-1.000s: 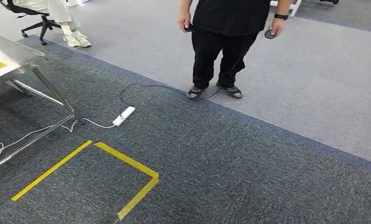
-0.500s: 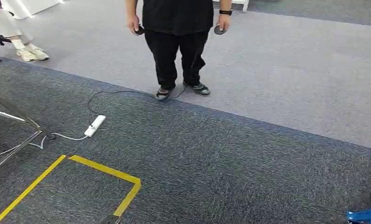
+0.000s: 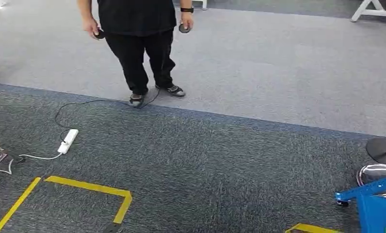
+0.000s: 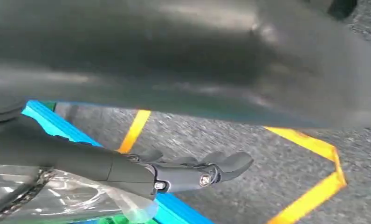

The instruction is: Take the parts from the cabinet and place them on the table.

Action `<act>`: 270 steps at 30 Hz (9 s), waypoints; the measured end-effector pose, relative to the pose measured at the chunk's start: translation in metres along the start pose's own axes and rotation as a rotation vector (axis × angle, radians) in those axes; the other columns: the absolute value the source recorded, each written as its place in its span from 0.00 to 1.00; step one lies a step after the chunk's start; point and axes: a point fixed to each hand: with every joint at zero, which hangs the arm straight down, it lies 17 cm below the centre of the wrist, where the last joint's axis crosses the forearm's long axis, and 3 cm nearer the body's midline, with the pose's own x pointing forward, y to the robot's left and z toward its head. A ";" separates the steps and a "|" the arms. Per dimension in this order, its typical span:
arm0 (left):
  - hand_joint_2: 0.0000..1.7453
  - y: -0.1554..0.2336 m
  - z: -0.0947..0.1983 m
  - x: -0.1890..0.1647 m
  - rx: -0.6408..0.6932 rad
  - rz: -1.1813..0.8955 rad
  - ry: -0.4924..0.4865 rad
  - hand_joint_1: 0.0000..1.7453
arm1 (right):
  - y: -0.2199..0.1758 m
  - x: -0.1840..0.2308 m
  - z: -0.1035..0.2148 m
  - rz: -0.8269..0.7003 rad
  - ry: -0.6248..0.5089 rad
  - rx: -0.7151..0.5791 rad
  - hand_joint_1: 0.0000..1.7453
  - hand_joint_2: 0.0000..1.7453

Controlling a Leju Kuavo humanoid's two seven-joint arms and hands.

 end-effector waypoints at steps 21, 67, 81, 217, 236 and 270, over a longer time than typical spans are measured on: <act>1.00 0.005 -0.001 0.000 0.011 -0.003 -0.005 0.00 | 0.003 -0.001 0.001 0.006 0.002 0.007 0.00 0.00; 1.00 0.002 -0.001 0.003 0.008 0.009 -0.005 0.00 | 0.001 -0.002 0.000 -0.002 0.019 0.003 0.00 0.00; 1.00 0.005 -0.001 0.000 0.009 0.001 -0.001 0.00 | 0.003 0.001 0.000 0.008 0.013 0.009 0.00 0.00; 1.00 -0.002 -0.001 0.004 -0.002 -0.007 -0.003 0.00 | -0.004 -0.007 -0.001 0.039 0.046 -0.012 0.00 0.00; 1.00 0.000 -0.001 0.003 -0.002 -0.009 -0.004 0.00 | 0.000 -0.006 -0.001 0.046 0.038 0.005 0.00 0.00; 1.00 -0.001 -0.001 0.002 0.003 -0.009 0.001 0.00 | 0.003 -0.006 0.000 0.047 0.044 0.019 0.00 0.00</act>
